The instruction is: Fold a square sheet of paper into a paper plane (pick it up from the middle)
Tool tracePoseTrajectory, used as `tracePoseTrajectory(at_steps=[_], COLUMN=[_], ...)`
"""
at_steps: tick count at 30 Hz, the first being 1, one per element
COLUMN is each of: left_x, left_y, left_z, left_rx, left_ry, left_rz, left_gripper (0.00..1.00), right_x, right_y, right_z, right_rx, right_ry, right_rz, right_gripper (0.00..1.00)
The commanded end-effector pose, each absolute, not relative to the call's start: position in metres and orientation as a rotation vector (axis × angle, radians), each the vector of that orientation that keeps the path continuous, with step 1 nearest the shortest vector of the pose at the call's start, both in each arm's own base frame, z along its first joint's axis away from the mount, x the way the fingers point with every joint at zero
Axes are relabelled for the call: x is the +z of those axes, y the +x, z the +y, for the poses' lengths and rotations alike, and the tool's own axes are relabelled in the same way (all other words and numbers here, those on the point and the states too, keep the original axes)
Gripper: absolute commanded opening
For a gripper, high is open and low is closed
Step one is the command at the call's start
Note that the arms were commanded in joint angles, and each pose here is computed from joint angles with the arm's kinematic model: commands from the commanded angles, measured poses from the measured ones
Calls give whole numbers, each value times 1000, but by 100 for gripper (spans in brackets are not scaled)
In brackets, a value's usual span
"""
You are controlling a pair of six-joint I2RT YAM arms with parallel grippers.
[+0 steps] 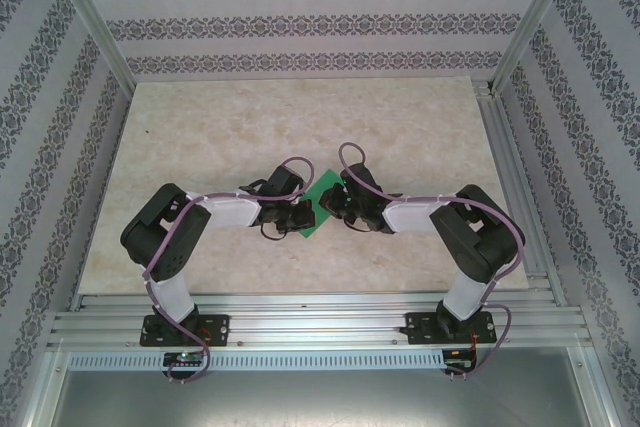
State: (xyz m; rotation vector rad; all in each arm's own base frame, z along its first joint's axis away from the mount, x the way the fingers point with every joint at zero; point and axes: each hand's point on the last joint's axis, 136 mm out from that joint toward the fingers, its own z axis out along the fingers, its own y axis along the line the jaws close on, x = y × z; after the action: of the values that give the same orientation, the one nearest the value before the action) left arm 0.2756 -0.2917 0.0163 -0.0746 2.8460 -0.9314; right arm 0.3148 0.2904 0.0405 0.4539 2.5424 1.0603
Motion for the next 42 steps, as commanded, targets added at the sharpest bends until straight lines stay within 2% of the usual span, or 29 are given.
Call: tracePoseTrajectory(at_steps=[1, 4, 11, 20, 34, 42], left_x=[-17, -16, -10, 23, -14, -18], left_y=[252, 252, 253, 249, 218, 191], left_z=[-274, -274, -279, -301, -272, -263], left_rx=[-796, -798, -830, -896, -766, -781], left_ry=[-81, -82, -66, 61, 20, 83], left_rz=[2963, 2961, 2946, 2894, 3027, 3098], left_gripper=[3, 2, 2, 10, 9, 8], right_x=[27, 17, -2, -18, -25, -26], right_y=[291, 285, 278, 274, 272, 272], right_z=[293, 291, 291, 280, 280, 279], right_rx=[1087, 1056, 1035, 940, 929, 914], right_ry=[398, 420, 454, 504, 506, 502], right_rz=[2632, 2667, 2726, 2770, 2787, 2795], right_gripper=[5, 1, 0, 0, 0, 0])
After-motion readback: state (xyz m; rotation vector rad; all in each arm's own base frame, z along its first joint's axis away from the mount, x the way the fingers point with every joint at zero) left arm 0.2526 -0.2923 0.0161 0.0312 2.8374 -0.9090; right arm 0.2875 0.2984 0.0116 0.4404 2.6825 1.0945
